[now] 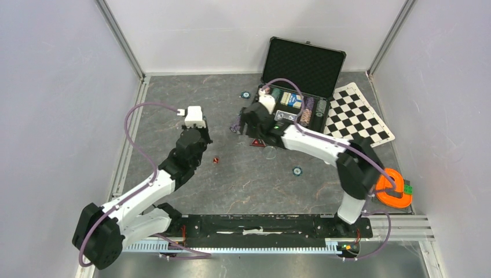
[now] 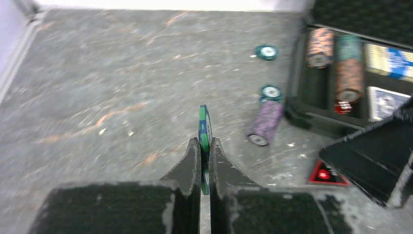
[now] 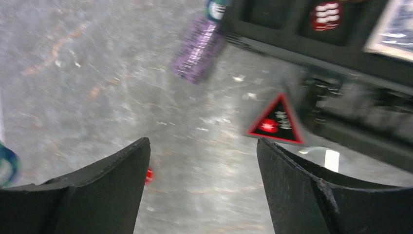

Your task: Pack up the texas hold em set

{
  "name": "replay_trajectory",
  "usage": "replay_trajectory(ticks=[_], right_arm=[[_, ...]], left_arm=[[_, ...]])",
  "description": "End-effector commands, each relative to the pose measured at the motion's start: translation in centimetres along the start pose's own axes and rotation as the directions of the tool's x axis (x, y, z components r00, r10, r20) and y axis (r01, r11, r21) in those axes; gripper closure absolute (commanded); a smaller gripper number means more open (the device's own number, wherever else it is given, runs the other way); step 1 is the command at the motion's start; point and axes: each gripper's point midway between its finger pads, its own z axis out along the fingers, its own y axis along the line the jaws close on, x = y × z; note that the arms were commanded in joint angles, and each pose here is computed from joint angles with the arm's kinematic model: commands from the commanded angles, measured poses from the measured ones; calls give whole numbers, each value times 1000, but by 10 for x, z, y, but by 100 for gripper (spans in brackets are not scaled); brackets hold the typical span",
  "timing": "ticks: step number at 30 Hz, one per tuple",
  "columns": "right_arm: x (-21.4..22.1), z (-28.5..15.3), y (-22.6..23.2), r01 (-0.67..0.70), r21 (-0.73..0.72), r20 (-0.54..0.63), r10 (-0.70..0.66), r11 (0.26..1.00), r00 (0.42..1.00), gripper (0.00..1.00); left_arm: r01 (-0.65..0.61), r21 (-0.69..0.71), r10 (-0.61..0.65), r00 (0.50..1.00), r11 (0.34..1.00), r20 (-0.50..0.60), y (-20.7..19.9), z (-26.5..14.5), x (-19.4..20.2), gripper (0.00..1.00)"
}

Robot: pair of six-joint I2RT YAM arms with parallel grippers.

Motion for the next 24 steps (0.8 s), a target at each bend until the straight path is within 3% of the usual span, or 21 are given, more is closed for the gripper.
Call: replay_trajectory(ticks=[1,10,24], right_arm=[[-16,22,29,-183,123,86,173,975,981,14],[-12,78,44,-342,172,139,321,924,937,15],[4,136,34,-372,224,115,355,901,928,27]], left_arm=[[141,-267,-119,988,953,94,54,-20,-3,98],[238,-385,-175,966,892,191,93,-49,11,98],[239,-361,-179,965,901,191,88,-46,15,98]])
